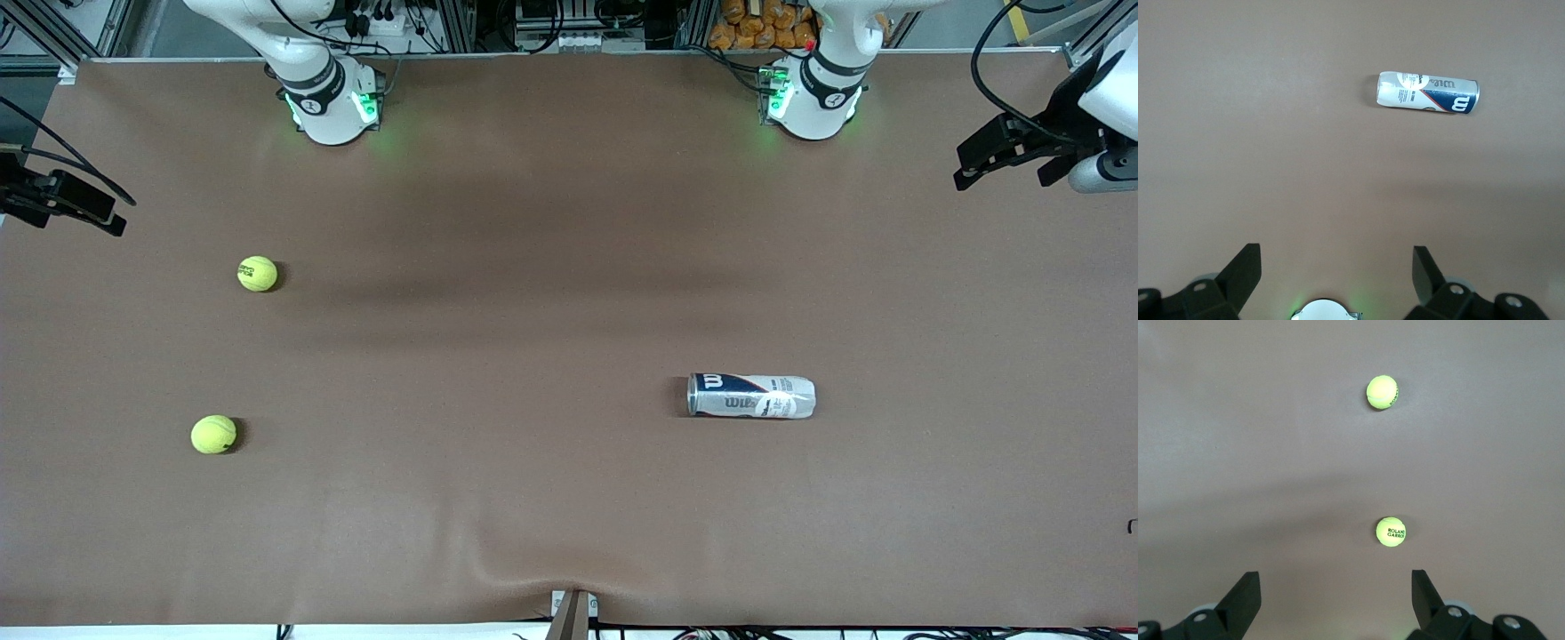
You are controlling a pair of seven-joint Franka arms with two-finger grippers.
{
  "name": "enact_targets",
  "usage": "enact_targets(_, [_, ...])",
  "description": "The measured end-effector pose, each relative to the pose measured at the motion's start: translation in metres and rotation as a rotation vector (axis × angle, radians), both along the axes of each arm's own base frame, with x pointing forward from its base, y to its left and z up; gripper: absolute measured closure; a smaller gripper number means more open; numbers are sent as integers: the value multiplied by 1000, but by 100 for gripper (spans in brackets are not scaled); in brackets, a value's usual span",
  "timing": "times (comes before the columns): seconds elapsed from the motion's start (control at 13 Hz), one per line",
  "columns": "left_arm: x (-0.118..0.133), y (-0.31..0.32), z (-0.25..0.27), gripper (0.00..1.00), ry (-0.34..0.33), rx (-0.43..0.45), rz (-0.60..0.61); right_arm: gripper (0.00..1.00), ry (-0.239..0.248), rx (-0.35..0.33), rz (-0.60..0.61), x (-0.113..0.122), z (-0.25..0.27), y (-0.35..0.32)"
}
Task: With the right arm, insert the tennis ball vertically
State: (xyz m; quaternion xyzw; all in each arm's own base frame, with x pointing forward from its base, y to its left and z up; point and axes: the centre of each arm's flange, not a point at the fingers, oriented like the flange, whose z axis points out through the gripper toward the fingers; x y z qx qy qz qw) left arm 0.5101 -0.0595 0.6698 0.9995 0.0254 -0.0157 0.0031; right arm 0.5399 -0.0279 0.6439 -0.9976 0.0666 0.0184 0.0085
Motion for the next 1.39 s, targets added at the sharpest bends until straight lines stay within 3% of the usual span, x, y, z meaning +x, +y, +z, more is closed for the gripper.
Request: enact_targets(1.39, [1, 4, -2, 0, 4, 0, 8, 0, -8, 0, 0, 1, 0, 0])
